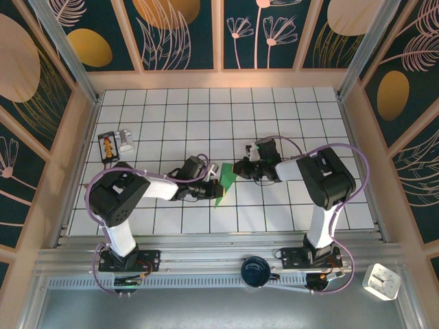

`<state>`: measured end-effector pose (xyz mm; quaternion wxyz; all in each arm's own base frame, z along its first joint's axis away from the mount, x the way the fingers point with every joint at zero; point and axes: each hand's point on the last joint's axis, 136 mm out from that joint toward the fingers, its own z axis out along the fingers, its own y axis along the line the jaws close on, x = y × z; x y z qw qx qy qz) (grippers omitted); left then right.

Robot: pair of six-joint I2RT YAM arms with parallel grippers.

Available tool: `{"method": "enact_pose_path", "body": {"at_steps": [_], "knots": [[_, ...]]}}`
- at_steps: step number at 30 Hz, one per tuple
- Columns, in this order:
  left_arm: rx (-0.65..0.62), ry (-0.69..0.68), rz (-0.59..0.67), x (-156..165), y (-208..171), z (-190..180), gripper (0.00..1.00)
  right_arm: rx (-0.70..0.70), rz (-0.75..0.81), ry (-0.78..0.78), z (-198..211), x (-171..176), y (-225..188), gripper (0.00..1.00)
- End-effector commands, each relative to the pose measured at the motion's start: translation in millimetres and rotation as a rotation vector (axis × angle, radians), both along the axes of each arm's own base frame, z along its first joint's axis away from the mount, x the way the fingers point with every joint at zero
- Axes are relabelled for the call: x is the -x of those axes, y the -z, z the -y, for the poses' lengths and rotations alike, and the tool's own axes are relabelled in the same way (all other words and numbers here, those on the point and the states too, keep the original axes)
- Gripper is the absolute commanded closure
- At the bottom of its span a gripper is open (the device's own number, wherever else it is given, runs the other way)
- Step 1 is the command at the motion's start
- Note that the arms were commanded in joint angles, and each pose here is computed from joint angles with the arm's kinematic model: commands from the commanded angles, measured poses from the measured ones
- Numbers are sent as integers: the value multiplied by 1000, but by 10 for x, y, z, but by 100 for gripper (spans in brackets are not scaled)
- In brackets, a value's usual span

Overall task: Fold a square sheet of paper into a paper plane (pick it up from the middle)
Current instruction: Fold the wing for the fifth time at the center of the table.

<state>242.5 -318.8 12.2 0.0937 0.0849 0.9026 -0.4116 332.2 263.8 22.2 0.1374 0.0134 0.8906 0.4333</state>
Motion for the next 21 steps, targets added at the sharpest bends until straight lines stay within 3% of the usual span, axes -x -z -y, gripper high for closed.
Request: {"method": "enact_pose_path", "body": {"at_steps": [1,11,16,21], "knots": [[-238,3,-173,456,684,-489,100,76,-30,45,234,-79,226,94],[-245,7,-174,506,695,-537,100,131,-52,153,613,-374,329,94],[-147,-8,-126,342,401,-340,100,107,-14,207,784,-614,113,94],[11,-30,-37,83,-158,-56,74,107,105,209,806,-601,-358,90]]}}
